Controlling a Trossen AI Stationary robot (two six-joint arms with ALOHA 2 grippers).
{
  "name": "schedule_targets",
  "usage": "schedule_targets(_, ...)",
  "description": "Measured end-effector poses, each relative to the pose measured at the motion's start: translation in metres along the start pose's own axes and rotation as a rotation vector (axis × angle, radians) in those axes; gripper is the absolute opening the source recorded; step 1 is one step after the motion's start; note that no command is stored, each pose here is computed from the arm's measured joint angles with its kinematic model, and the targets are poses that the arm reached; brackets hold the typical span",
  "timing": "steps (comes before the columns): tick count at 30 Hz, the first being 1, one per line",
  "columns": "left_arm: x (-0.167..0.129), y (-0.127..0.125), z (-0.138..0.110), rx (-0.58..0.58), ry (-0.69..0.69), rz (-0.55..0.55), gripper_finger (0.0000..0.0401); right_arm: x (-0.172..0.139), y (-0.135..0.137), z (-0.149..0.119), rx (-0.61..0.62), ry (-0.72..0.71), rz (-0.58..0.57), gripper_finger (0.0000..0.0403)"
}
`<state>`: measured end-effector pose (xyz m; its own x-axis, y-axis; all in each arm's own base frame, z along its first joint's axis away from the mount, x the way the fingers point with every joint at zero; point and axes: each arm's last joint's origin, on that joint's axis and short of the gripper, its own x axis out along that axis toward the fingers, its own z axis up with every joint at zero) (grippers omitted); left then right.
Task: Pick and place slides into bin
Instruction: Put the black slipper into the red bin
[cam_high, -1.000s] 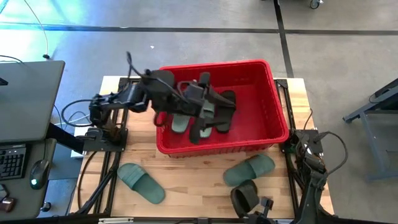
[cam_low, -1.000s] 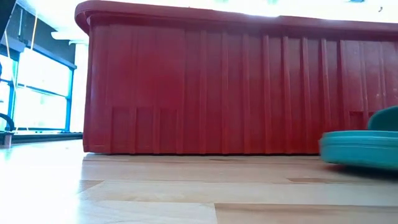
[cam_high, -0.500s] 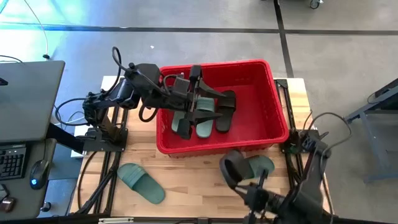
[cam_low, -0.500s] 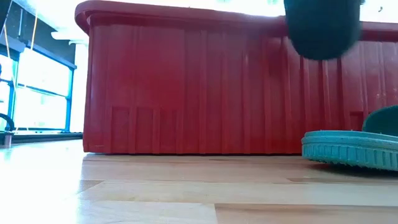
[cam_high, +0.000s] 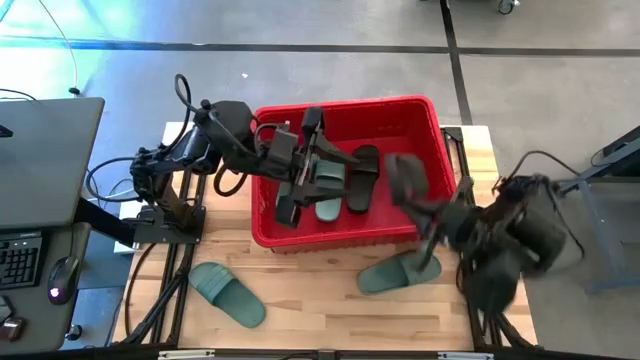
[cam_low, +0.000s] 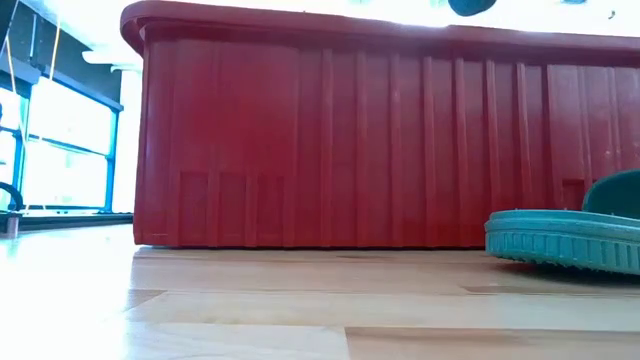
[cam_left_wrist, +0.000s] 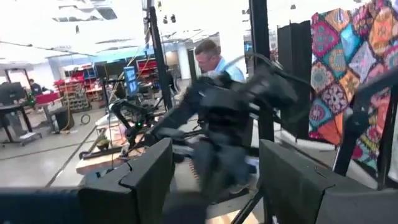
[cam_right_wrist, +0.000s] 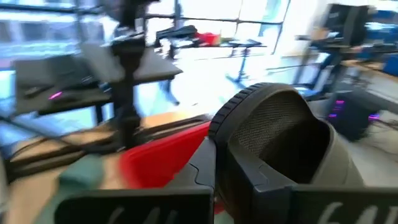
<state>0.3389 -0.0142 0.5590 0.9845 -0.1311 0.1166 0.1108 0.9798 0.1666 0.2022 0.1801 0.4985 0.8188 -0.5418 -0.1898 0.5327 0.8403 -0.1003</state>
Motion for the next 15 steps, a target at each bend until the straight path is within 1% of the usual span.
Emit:
schedule_targets(3, -0.003, 0.000, 0.003, 0.050, -0.009, 0.004, 0.0223, 0.015, -0.025, 0.007, 0.006, 0.020, -0.068, 0.0000)
schedule_targets(7, -0.007, 0.001, 0.007, 0.147, -0.017, 0.017, 0.0223, 0.044, -0.052, 0.012, 0.036, 0.144, -0.094, 0.0000)
schedule_targets(10, -0.010, 0.002, 0.009, 0.210, -0.013, 0.052, 0.0223, 0.068, -0.064, 0.009, 0.043, 0.207, -0.158, 0.0000)
schedule_targets(12, -0.011, 0.002, 0.010, 0.216, -0.012, 0.068, 0.0223, 0.086, -0.071, 0.005, 0.078, 0.268, -0.190, 0.0000)
schedule_targets(15, -0.012, 0.003, 0.011, 0.216, -0.014, 0.091, 0.0223, 0.118, -0.083, -0.007, 0.148, 0.387, -0.254, 0.0000)
